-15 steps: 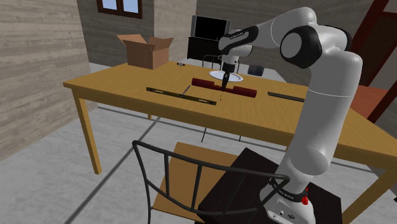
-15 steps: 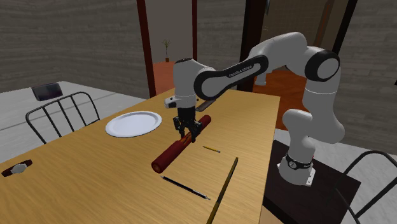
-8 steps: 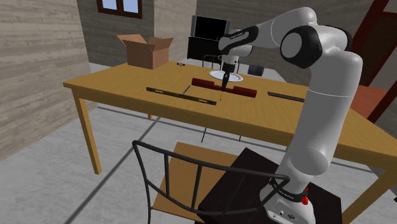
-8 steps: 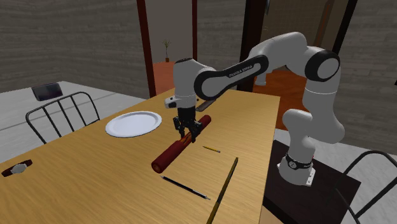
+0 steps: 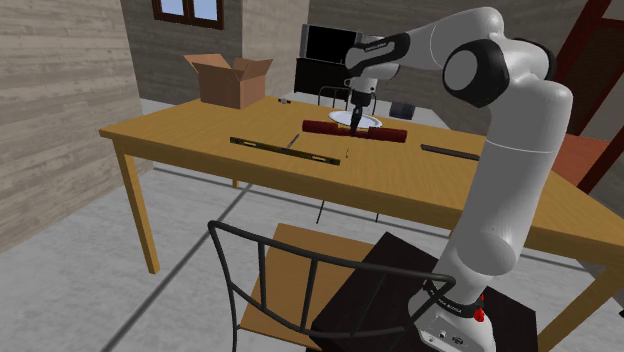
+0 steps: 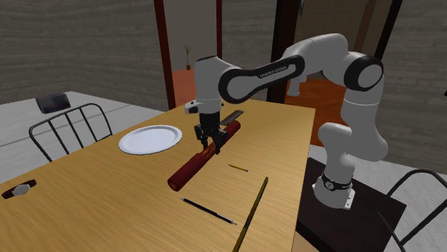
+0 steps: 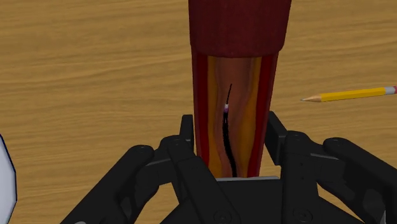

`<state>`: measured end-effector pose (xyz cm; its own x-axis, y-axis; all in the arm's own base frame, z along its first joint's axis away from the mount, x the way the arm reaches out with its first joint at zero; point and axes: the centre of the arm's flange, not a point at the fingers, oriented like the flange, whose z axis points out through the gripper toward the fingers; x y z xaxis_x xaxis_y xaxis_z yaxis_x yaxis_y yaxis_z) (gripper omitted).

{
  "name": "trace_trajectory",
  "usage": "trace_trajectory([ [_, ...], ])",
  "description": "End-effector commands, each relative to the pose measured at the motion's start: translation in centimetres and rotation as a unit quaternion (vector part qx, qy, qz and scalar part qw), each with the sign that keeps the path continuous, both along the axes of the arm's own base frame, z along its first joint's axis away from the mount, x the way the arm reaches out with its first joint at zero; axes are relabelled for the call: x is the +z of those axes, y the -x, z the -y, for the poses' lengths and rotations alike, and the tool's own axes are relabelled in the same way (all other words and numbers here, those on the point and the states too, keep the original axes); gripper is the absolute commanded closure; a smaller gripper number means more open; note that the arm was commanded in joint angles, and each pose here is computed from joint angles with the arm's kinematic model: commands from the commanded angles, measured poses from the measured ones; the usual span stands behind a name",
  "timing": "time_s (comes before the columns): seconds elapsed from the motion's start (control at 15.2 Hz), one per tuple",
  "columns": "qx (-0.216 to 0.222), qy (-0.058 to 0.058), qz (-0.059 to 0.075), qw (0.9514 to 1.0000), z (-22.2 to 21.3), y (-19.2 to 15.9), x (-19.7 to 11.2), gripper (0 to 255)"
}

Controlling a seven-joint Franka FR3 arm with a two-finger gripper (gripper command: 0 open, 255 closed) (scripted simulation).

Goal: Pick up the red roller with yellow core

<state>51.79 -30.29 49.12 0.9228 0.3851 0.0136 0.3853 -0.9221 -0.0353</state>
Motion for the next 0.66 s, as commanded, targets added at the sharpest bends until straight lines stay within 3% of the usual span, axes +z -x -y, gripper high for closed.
trace_trajectory([
  [0.0,0.0,0.0,0.0,1.0,0.1,0.0,1.2,255],
  [0.59,0.0,0.0,0.0,1.0,0.1,0.0,5.0,255],
])
